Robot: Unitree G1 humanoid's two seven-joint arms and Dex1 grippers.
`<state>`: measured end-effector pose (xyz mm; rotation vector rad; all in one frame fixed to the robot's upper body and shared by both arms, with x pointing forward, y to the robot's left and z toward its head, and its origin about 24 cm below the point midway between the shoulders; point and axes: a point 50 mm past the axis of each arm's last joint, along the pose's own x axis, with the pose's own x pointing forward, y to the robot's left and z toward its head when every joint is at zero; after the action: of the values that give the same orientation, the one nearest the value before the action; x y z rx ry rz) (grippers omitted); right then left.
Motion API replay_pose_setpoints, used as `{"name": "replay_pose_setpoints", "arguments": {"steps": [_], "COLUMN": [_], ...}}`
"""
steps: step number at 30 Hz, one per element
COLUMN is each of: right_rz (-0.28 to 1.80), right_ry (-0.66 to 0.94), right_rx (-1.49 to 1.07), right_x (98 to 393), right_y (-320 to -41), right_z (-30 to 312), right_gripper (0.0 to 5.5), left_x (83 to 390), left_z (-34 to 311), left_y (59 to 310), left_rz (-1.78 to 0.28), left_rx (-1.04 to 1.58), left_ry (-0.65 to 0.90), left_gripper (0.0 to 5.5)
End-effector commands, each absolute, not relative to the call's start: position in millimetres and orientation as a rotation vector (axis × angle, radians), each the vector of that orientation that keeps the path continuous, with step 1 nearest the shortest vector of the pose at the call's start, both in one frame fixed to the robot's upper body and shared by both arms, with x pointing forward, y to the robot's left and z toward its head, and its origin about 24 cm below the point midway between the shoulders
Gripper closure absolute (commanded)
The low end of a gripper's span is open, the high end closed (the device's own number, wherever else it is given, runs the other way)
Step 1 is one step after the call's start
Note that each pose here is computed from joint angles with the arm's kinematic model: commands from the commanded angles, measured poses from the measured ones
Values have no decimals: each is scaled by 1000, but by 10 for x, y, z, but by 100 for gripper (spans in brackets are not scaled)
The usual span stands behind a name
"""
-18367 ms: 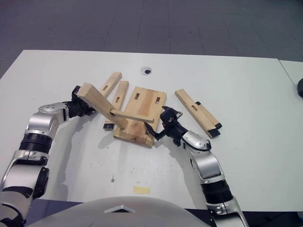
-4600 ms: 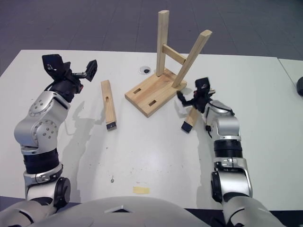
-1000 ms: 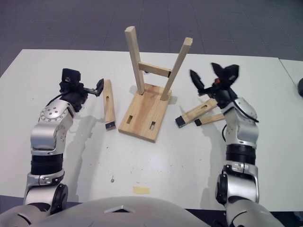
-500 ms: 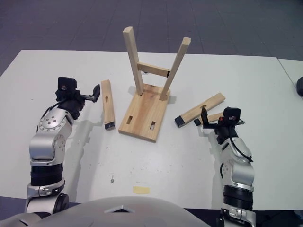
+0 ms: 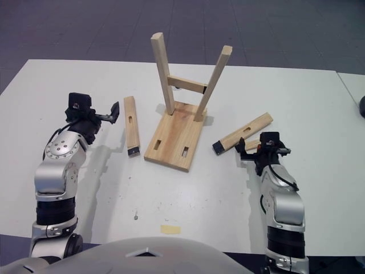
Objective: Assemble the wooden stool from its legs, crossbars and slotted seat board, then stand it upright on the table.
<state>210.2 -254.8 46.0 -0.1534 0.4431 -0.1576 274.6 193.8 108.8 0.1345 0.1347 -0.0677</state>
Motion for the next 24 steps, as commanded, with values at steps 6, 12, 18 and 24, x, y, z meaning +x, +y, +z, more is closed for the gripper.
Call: {"name": "replay_pose_setpoints", "arguments": {"steps": [6, 12, 18, 24], "right_rz": [-138, -104, -90, -174], "right_ry": [570, 523, 485, 540], "right_rx": [-174, -161, -175, -129], "right_x": [1934, 1915, 1998, 1982], "right_y": [-2555, -2632, -2794, -2956], "right_z": [262, 243, 194, 59], "right_gripper": [11, 11, 11, 11], "left_x": [2713, 2709, 2704, 2714], "left_z": [1027, 1012, 1002, 1008], "left_y": [1943, 1946, 1949, 1956], "left_rz": [-52, -45, -44, -46], "left_rx": [127, 122, 122, 127], "left_ry": [161, 163, 168, 170], "left_gripper": [10, 10, 10, 10]}}
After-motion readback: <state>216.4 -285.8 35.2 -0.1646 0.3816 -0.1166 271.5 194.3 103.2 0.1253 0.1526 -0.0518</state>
